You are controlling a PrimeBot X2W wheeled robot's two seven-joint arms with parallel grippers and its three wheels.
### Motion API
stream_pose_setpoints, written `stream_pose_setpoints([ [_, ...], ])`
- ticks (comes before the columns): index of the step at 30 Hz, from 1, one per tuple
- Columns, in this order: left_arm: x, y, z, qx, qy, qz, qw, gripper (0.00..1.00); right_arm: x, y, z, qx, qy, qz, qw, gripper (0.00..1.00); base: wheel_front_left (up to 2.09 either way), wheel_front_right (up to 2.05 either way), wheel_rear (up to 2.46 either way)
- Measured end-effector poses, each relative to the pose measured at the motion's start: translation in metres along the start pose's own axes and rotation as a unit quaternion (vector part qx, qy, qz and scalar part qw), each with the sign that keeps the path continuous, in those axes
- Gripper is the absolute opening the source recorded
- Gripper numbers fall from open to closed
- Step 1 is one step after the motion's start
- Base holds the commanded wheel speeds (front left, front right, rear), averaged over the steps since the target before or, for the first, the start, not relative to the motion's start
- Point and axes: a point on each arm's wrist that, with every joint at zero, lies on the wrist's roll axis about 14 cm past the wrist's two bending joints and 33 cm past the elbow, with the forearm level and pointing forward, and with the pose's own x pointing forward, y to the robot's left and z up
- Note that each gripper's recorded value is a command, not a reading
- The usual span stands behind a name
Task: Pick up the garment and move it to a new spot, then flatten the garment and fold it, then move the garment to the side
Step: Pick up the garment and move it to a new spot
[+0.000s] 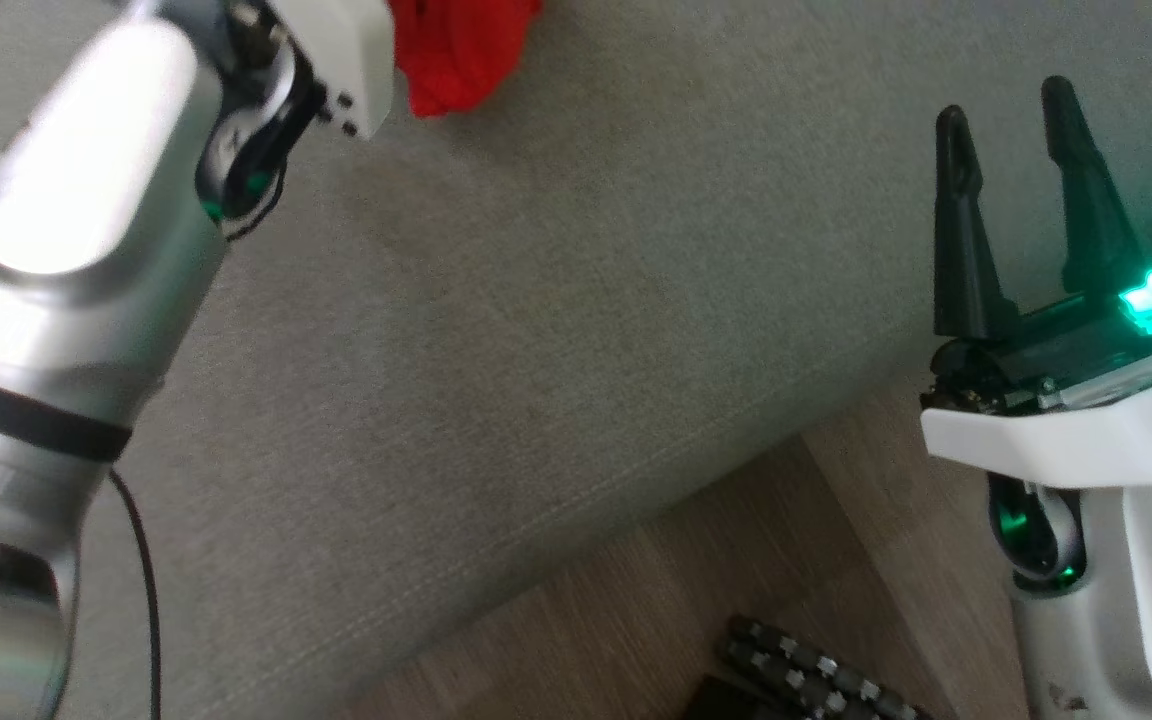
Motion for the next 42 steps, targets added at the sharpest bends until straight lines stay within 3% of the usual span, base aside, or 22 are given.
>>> stream_pose_setpoints([
  [2, 0.007, 0.000, -0.027, -0.020, 0.006, 0.002, 1.000, 0.00, 0.000, -0.002, -0.005, -0.004, 0.008, -0.003, 1.000, 1.00, 0.00, 0.00, 0.00],
  [3, 0.010, 0.001, -0.036, -0.024, 0.001, 0.004, 1.000, 0.16, 0.000, -0.002, -0.009, -0.006, 0.015, -0.003, 1.000, 1.00, 0.00, 0.00, 0.00],
  [4, 0.012, 0.003, -0.043, -0.027, -0.006, 0.007, 1.000, 1.00, 0.000, -0.001, -0.014, -0.007, 0.021, -0.003, 1.000, 1.00, 0.00, 0.00, 0.00],
  [8, 0.017, -0.007, -0.055, -0.029, -0.044, 0.005, 0.999, 1.00, 0.003, 0.004, -0.027, -0.009, 0.034, 0.003, 0.999, 1.00, 0.00, 0.00, 0.00],
  [13, -0.007, -0.009, -0.027, -0.023, -0.111, 0.045, 0.993, 1.00, 0.012, 0.030, -0.049, -0.002, 0.050, 0.040, 0.998, 1.00, 0.00, 0.00, 0.00],
  [16, -0.045, 0.002, -0.025, -0.051, -0.132, 0.102, 0.985, 1.00, 0.017, 0.050, -0.058, 0.005, 0.053, 0.066, 0.996, 1.00, 0.00, 0.00, 0.00],
  [21, -0.126, 0.004, -0.059, -0.094, -0.104, 0.198, 0.970, 1.00, 0.021, 0.086, -0.069, 0.022, 0.060, 0.112, 0.992, 1.00, 0.00, 0.00, 0.00],
  [25, -0.173, 0.006, -0.056, -0.100, -0.110, 0.260, 0.954, 1.00, 0.014, 0.100, -0.073, 0.031, 0.069, 0.129, 0.989, 1.00, 0.00, 0.00, 0.00],
  [30, -0.242, 0.014, -0.028, -0.075, -0.145, 0.351, 0.922, 1.00, 0.006, 0.111, -0.065, 0.039, 0.065, 0.142, 0.987, 1.00, 0.00, 0.00, 0.00],
  [35, -0.300, 0.003, -0.015, -0.042, -0.152, 0.406, 0.900, 1.00, -0.003, 0.119, -0.046, 0.041, 0.048, 0.155, 0.986, 1.00, 0.00, 0.00, 0.00],
  [42, -0.344, -0.032, -0.011, -0.019, -0.148, 0.433, 0.889, 1.00, -0.038, 0.109, -0.039, 0.035, 0.061, 0.152, 0.986, 1.00, 0.00, 0.00, 0.00],
])
